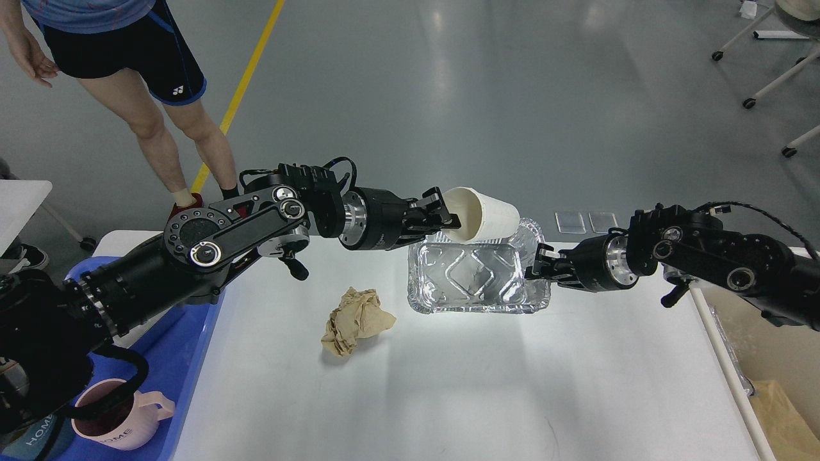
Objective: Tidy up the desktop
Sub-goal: 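Lower the white cup into the foil tray and open the left gripper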
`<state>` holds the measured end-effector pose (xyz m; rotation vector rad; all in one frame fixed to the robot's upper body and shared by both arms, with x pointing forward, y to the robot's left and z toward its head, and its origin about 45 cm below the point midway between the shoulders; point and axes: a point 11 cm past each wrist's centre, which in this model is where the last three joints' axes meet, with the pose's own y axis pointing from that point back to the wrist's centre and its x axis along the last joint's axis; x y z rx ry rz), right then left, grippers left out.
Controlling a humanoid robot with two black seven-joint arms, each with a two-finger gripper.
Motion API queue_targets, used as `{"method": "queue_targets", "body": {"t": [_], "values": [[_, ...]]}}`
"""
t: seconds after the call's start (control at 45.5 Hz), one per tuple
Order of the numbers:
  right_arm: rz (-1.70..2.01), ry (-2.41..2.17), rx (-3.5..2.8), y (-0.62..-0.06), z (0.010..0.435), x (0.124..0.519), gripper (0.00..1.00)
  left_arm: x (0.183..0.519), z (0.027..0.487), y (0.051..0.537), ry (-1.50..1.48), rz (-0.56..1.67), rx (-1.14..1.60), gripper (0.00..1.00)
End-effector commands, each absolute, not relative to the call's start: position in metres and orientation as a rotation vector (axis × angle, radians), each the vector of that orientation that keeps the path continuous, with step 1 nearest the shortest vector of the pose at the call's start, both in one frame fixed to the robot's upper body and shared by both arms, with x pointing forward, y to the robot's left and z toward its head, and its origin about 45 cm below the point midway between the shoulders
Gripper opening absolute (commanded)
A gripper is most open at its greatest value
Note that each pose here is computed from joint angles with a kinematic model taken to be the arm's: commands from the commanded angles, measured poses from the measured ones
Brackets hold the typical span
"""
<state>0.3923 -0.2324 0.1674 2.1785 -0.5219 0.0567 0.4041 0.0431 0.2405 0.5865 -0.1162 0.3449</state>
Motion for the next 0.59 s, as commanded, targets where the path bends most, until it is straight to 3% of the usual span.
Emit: {"method": "queue_targets", "body": {"t": [0.0, 0.571], "values": [[0.058, -0.519, 2.178, -0.232, 0.167, 0.392, 0.0, 0.403, 0.239, 0.046, -0.12, 0.341, 0.594, 0.97], [0.059, -0.519, 2.181, -0.231, 0.167, 0.392, 0.0, 0.396, 0.22, 0.048, -0.071, 0.343, 0.6, 0.97]]}}
